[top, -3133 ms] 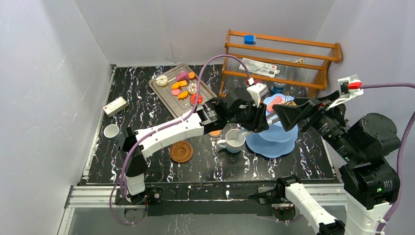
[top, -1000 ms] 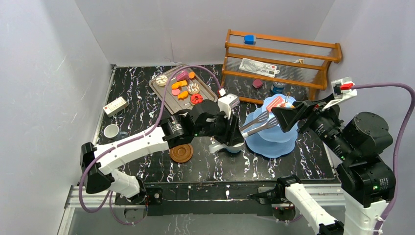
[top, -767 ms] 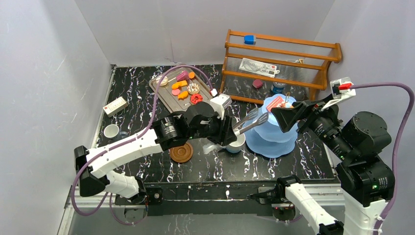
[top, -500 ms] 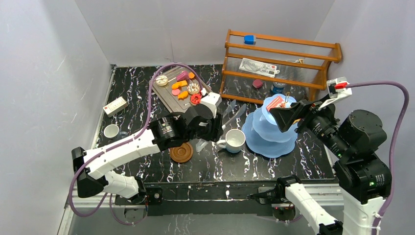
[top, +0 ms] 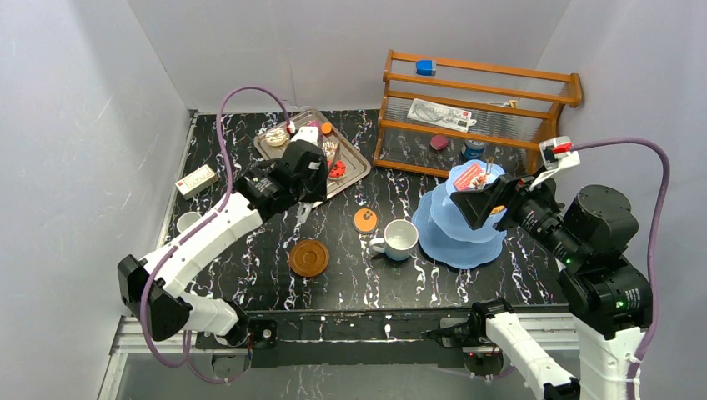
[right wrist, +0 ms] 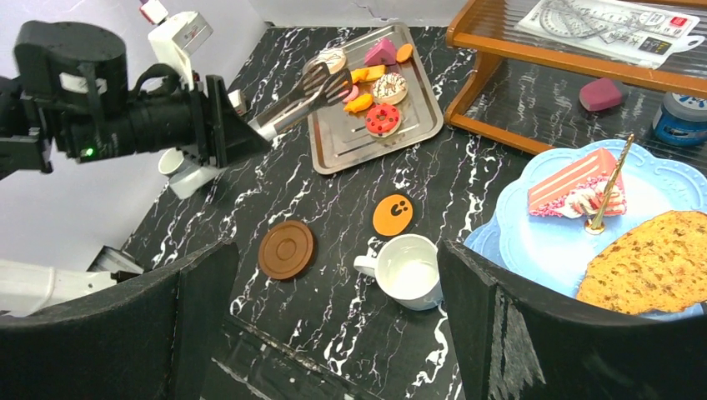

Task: Serve the afternoon tea
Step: Pick up the desert from the tray.

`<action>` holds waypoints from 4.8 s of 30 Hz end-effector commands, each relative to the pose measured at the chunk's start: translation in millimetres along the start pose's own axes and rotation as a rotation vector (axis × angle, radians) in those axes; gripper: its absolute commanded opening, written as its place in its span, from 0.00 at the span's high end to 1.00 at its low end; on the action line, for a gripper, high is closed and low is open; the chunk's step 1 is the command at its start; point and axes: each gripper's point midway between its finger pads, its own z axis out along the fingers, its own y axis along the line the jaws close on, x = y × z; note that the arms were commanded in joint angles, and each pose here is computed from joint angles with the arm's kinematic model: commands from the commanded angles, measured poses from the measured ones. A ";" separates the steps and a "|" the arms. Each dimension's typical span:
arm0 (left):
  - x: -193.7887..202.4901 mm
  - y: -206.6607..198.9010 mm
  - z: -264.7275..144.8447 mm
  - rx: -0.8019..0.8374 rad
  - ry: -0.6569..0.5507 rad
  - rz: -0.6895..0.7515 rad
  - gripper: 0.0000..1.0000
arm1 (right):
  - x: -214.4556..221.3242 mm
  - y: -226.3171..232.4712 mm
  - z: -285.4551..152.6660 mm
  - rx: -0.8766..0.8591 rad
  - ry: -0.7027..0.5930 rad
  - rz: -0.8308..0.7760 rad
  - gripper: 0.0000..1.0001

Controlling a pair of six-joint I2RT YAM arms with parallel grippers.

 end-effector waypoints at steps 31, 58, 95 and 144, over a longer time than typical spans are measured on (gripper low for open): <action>-14.1 100.5 124.3 -0.036 0.154 -0.055 0.56 | -19.8 17.2 -8.0 -0.076 -0.094 -0.038 0.01; -2.7 91.3 118.4 0.013 0.267 -0.055 0.61 | -18.7 15.0 -7.0 -0.071 -0.098 -0.048 0.01; -7.9 86.7 85.1 0.054 0.244 -0.042 0.71 | -14.7 10.7 -3.8 -0.055 -0.086 -0.033 0.01; -26.5 -166.5 -115.6 0.970 -0.035 0.471 0.75 | -48.8 15.3 -25.7 0.000 -0.164 -0.074 0.01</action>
